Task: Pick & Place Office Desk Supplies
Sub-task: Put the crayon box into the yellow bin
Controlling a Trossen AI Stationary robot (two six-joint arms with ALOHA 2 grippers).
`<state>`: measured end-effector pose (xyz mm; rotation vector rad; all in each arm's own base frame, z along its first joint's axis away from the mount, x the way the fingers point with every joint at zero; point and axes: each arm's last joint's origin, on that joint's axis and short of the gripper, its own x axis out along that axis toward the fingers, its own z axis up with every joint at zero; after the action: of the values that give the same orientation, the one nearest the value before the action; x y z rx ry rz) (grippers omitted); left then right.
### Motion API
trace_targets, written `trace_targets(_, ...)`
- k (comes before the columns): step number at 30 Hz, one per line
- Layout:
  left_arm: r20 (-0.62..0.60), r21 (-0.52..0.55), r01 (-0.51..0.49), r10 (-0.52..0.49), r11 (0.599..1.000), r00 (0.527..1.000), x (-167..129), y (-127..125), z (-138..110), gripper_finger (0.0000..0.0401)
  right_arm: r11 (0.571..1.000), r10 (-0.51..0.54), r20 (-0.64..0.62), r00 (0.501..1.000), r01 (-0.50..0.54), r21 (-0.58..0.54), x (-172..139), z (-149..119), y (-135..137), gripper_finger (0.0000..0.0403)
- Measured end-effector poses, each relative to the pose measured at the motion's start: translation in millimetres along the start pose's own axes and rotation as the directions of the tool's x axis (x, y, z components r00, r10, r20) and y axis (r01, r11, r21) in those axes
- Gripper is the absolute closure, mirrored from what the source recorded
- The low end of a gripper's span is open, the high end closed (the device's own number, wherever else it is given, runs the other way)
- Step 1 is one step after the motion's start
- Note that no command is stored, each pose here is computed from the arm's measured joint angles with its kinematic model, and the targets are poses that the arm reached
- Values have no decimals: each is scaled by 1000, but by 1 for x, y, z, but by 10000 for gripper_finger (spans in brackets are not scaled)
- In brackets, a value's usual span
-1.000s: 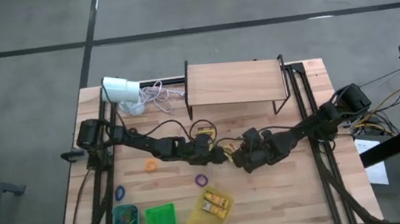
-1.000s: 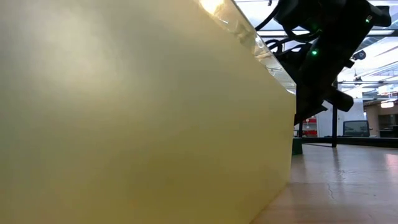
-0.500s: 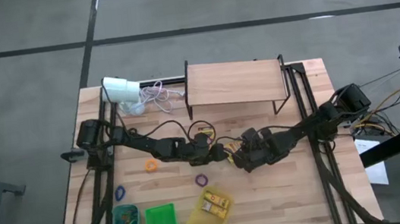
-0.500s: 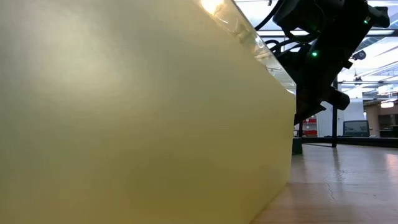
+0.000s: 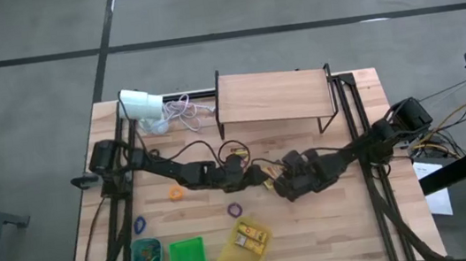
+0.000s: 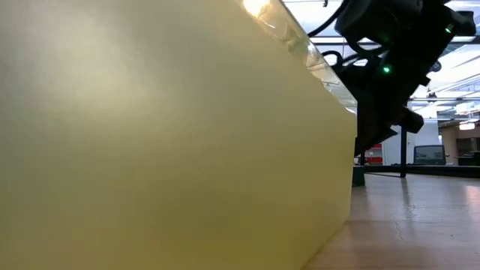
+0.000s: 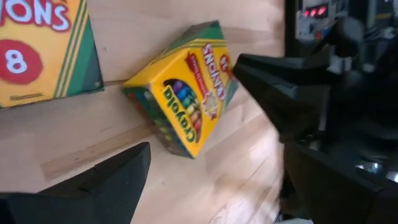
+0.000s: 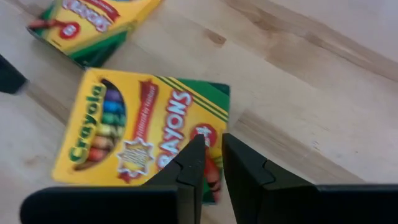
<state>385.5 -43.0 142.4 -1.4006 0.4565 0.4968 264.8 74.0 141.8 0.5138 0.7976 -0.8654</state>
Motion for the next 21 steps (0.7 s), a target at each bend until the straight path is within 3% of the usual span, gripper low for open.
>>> trace_targets(14,100,-48,46,-41,998,994,-1,-3,-12,34,1000,-14,4,1000,14,-10,5,-6,-8,351)
trace_targets(21,98,-42,55,-50,998,994,17,0,-16,34,1000,-6,13,1000,7,-6,5,-6,-7,351)
